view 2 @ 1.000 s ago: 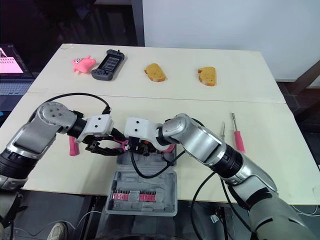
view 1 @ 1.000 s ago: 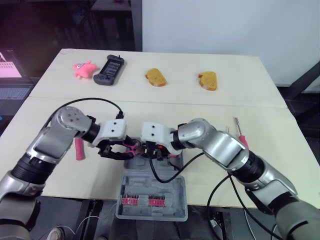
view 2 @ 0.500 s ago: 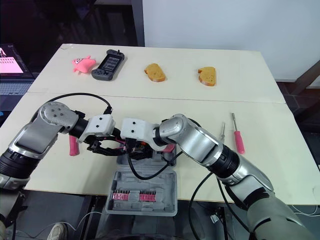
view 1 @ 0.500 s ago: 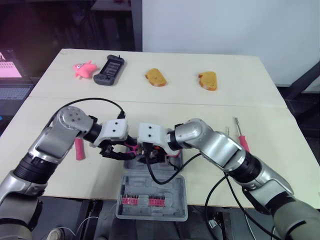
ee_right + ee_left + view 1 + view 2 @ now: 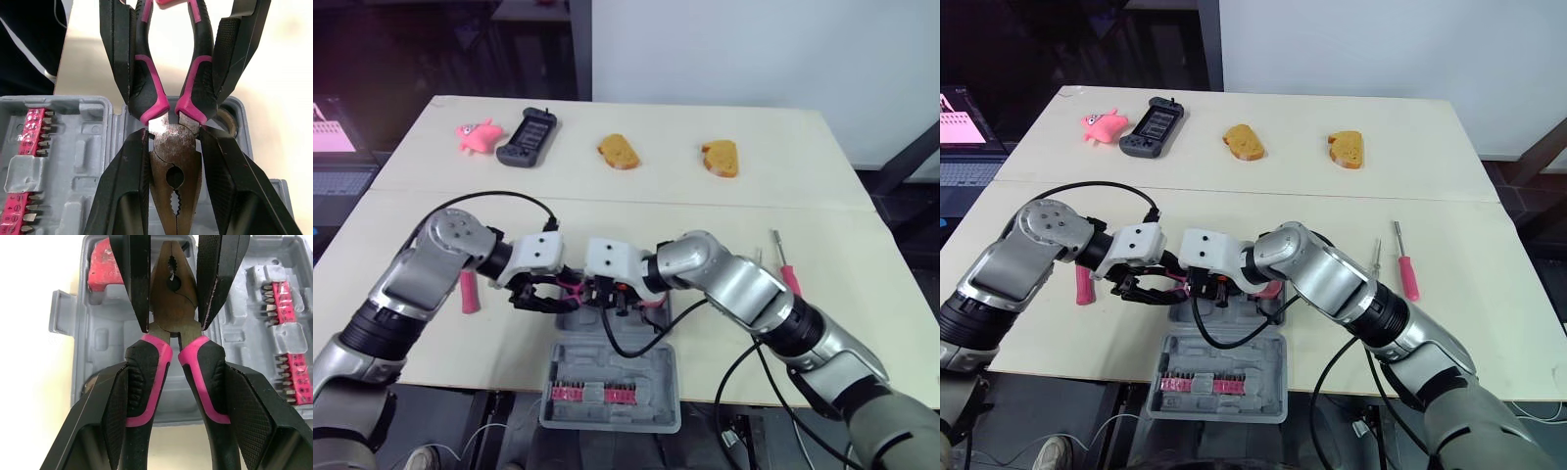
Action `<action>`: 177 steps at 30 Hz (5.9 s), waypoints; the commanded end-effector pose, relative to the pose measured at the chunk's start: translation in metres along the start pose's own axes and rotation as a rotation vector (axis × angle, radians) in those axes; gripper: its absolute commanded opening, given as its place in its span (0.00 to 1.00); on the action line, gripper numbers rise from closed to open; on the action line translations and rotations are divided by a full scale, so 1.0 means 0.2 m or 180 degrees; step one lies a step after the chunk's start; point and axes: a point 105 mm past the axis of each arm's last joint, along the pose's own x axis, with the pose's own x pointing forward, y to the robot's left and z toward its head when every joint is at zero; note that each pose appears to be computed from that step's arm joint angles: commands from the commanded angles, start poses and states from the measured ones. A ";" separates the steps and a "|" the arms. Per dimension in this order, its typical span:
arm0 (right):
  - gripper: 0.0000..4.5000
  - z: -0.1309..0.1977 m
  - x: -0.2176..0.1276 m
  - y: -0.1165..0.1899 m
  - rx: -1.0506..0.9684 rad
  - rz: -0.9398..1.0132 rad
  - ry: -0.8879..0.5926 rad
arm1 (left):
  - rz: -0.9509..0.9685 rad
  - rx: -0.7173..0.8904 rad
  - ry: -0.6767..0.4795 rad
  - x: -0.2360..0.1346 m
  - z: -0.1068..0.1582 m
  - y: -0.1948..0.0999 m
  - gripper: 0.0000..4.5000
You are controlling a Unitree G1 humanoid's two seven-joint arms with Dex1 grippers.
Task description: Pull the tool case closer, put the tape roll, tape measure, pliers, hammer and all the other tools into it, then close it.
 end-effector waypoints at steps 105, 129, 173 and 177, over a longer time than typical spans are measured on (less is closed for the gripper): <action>0.23 -0.08 -0.07 -0.01 -0.0119 0.0084 0.0963 | 0.1210 -0.0723 -0.1055 -0.37 -0.34 -0.19 1.00; 0.23 -0.17 0.04 -0.01 0.0239 0.0040 0.1074 | 0.1243 -0.0760 -0.1059 -0.37 -0.36 -0.19 1.00; 0.01 -0.05 0.10 0.05 0.0195 0.0119 -0.0205 | 0.1249 -0.0791 -0.1044 -0.37 -0.38 -0.18 1.00; 0.01 -0.12 0.15 0.05 0.0279 0.0106 -0.0057 | 0.1251 -0.0799 -0.1042 -0.36 -0.38 -0.19 1.00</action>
